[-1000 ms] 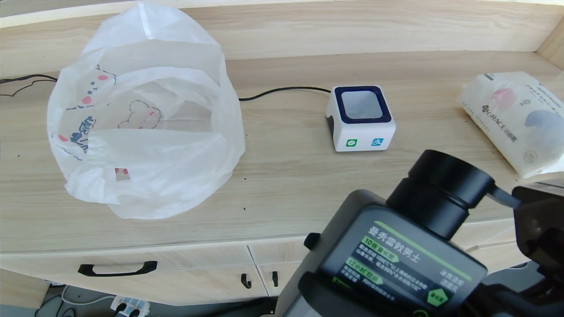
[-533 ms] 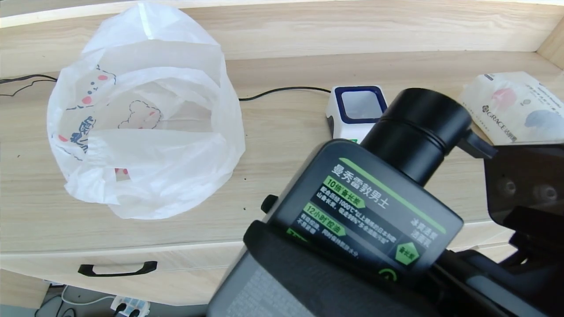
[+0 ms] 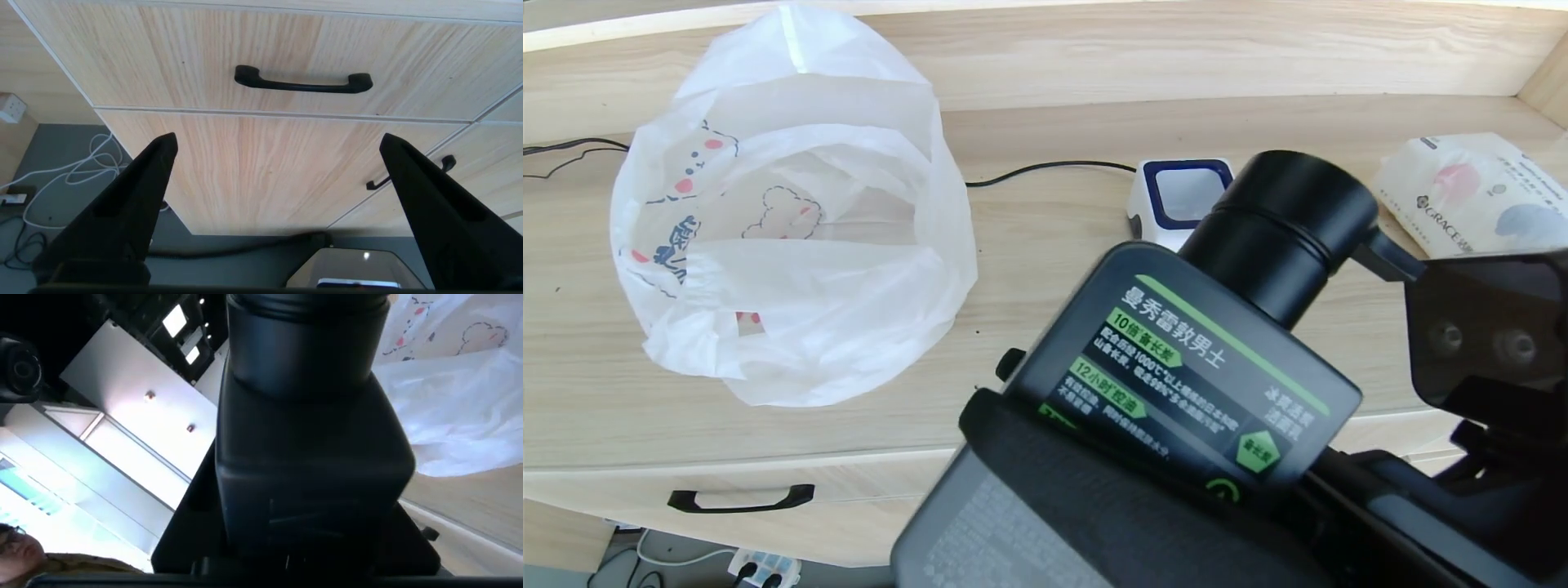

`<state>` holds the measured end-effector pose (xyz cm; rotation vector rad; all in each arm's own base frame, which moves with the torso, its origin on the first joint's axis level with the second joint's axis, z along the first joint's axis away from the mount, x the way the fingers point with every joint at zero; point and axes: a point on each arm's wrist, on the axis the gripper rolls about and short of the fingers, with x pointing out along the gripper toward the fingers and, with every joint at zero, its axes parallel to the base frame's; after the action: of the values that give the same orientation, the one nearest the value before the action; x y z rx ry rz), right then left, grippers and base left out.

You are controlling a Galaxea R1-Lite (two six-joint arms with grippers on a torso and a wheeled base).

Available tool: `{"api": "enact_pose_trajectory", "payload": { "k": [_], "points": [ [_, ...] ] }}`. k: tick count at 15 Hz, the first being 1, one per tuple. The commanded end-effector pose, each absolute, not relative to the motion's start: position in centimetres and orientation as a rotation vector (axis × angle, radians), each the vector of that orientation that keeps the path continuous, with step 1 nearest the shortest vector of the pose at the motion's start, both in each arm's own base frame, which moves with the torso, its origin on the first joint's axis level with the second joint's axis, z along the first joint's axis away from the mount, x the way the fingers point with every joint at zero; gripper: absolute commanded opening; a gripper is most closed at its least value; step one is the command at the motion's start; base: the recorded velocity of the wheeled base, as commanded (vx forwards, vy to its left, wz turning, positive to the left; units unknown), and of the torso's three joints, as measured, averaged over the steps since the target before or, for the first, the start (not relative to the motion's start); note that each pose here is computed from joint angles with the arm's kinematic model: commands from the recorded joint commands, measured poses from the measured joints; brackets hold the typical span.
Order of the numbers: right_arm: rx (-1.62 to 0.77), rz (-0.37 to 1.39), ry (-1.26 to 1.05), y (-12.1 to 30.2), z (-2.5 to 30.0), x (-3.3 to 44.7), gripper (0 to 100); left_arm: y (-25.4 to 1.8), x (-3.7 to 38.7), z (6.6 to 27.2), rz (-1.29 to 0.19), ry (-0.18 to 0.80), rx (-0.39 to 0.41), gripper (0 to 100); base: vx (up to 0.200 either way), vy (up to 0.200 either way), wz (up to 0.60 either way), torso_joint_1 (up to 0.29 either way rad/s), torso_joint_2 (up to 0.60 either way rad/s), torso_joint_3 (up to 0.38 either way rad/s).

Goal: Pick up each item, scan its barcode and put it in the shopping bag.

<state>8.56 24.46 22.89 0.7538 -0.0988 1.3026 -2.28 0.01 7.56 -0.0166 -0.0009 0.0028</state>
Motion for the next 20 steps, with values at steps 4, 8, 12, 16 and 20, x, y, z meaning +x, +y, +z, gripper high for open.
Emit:
{"api": "enact_pose_trajectory", "payload": {
  "k": [4, 8, 12, 16, 20],
  "points": [
    [0.591, 1.044, -0.192, 23.0, 21.5, 12.6, 0, 0.0, -2.3, 7.6, 0.003, -0.002, -0.017, 100, 0.0, 0.0, 0.0, 0.0, 0.0, 0.0],
    [0.069, 0.57, -0.358, 17.3, 19.5, 21.7, 0, 0.0, -2.3, 7.6, 0.003, -0.002, -0.017, 100, 0.0, 0.0, 0.0, 0.0, 0.0, 0.0],
    [-0.212, 0.391, -0.568, 16.5, 22.7, 24.9, 0, 0.0, -2.3, 7.6, 0.003, -0.002, -0.017, 100, 0.0, 0.0, 0.0, 0.0, 0.0, 0.0],
    [-0.362, 0.381, -0.82, 17.7, 27.5, 25.0, 0, 0.0, -2.3, 7.6, 0.003, 0.0, -0.017, 100, 0.0, 0.0, 0.0, 0.0, 0.0, 0.0],
    [-0.526, 0.505, -0.901, 17.0, 27.2, 26.2, 0, 0.0, -2.3, 7.6, 0.003, -0.002, -0.017, 100, 0.0, 0.0, 0.0, 0.0, 0.0, 0.0]
  ]
}}
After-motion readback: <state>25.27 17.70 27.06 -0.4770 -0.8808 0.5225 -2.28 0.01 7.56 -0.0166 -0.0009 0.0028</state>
